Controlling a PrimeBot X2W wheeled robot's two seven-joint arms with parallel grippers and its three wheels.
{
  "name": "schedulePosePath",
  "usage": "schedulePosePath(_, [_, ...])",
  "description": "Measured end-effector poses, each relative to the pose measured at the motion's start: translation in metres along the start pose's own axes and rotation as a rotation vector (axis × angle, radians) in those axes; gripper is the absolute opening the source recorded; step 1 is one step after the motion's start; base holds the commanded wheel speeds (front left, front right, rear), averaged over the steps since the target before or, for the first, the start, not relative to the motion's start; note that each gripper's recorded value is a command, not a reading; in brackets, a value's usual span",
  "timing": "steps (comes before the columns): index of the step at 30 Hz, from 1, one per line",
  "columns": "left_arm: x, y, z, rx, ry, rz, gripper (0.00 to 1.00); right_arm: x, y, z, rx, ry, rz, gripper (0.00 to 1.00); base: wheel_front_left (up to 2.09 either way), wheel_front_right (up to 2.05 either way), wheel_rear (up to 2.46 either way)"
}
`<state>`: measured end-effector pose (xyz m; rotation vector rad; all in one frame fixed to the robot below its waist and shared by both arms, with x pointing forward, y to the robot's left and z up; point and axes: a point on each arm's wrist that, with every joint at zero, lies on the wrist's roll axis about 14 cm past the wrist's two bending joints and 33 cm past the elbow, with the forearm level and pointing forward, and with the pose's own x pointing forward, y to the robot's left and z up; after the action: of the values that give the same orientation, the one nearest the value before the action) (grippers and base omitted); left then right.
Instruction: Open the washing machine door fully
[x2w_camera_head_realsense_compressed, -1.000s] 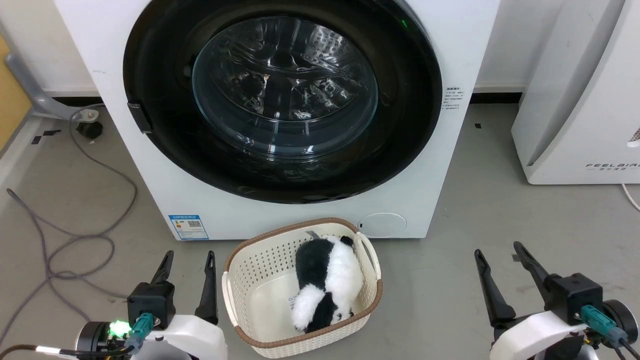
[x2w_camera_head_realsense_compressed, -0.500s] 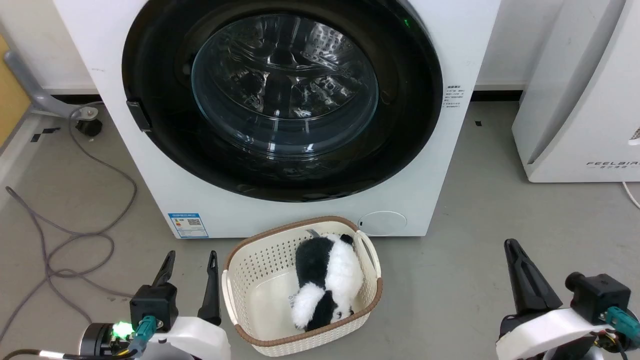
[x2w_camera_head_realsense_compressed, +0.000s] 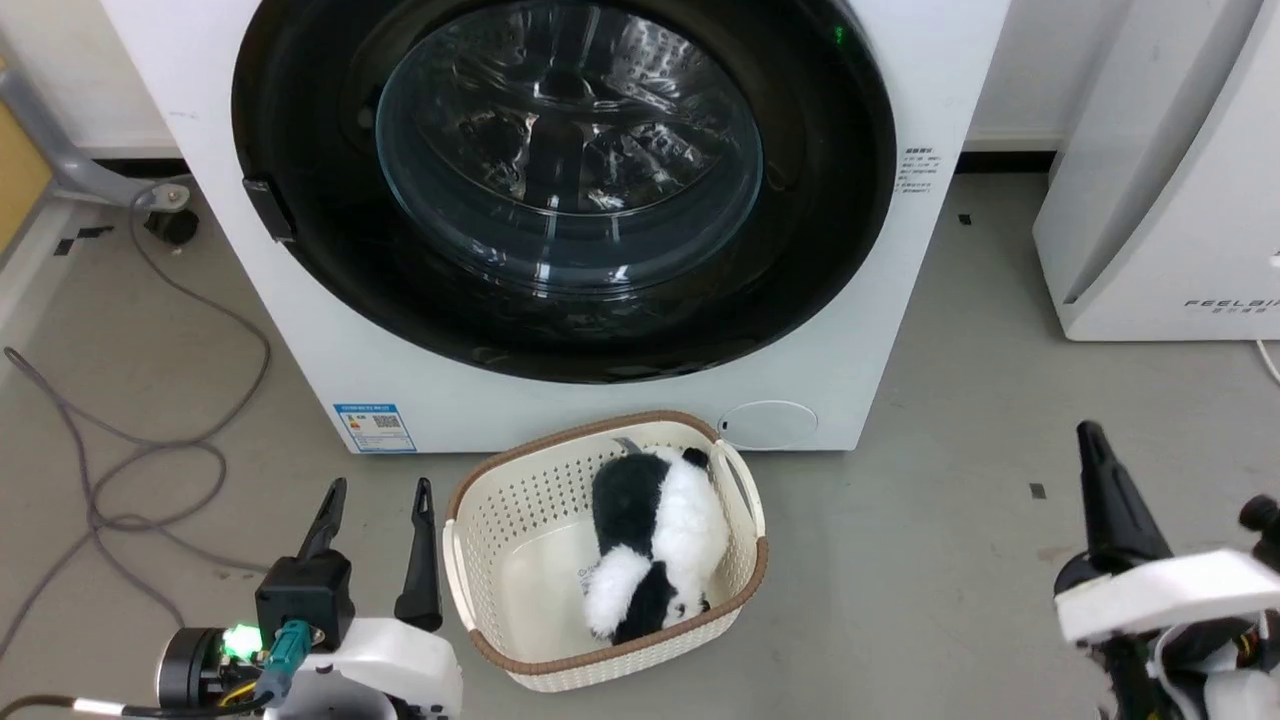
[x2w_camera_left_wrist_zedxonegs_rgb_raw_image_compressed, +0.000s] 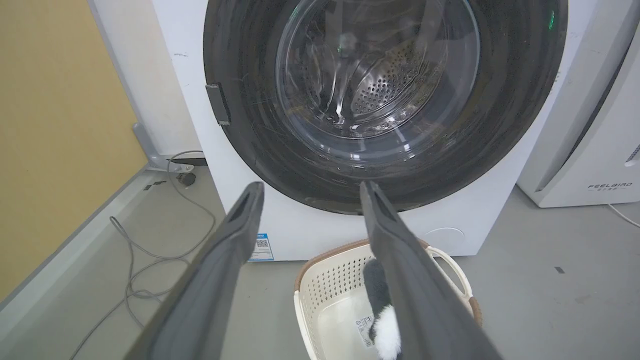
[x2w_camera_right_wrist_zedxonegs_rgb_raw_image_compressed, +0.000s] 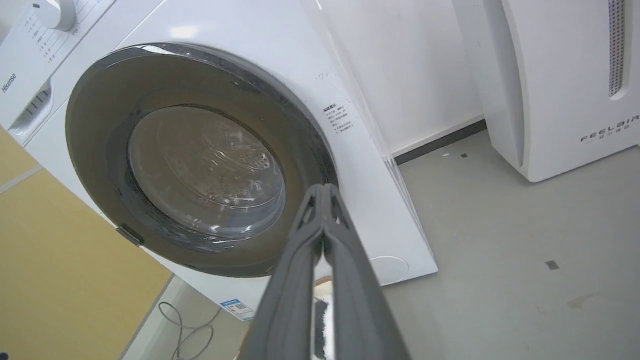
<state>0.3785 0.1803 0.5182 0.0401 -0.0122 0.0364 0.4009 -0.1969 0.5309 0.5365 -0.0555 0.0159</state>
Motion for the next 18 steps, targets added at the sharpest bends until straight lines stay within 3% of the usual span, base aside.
schedulePosePath(18, [0.02, 0.003, -0.005, -0.006, -0.01, 0.026, 1.0, 0.073, -0.025, 0.019, 0.252, -0.022, -0.049, 0.0, 0.0, 0.0, 0.0])
